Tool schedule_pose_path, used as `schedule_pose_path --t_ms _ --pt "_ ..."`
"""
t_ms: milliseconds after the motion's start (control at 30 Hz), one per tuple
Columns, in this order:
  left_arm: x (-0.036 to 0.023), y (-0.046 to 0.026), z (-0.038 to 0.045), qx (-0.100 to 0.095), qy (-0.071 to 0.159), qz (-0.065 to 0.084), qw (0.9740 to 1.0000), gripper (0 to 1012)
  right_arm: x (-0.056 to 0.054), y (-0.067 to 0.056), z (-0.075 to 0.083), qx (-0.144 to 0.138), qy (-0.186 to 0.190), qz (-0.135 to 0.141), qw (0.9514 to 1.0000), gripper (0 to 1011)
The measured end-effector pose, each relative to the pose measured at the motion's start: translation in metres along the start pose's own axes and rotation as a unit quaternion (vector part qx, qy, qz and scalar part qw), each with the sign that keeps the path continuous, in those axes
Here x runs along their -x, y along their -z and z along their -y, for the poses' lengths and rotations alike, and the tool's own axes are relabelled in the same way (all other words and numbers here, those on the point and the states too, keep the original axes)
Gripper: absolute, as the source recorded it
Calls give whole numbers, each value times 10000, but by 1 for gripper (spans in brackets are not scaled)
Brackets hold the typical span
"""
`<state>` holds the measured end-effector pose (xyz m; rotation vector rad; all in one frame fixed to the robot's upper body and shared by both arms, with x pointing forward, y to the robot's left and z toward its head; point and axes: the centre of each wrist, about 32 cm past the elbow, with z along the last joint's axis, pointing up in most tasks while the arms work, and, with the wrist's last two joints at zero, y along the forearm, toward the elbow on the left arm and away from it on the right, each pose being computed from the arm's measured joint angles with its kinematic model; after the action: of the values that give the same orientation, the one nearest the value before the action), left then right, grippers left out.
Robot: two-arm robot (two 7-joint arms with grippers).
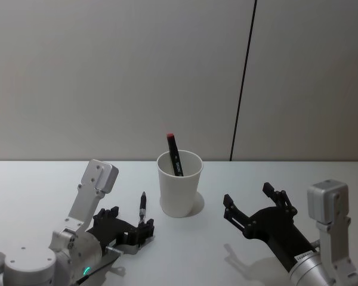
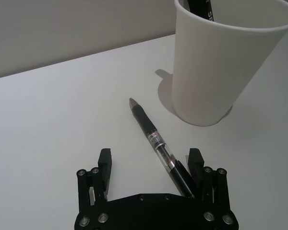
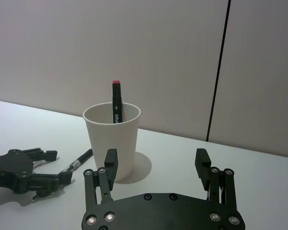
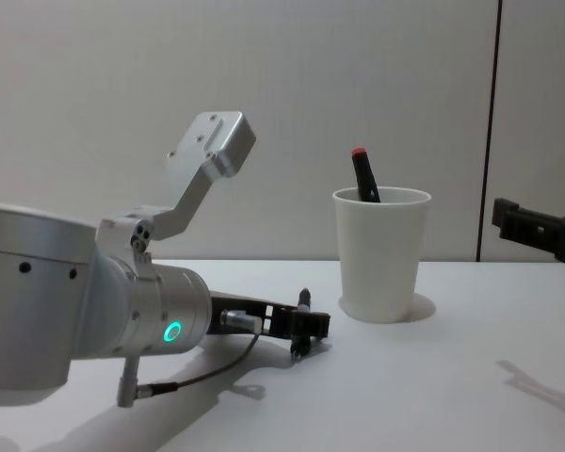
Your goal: Place the pen into the pen holder.
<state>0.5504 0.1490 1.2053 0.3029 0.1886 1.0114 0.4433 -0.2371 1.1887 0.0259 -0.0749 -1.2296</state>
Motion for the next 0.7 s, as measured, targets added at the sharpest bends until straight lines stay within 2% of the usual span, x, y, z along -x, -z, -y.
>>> schedule_pose_path --t_ms 167,367,700 --pt "-3 7 0 -2 -3 -12 10000 993 0 0 0 0 0 0 10000 1001" --pt "-10 14 -2 -1 -14 -15 10000 874 0 0 0 0 0 0 10000 1001" --pt "-13 18 -2 -2 -18 -24 10000 792 0 0 0 0 0 0 10000 1001"
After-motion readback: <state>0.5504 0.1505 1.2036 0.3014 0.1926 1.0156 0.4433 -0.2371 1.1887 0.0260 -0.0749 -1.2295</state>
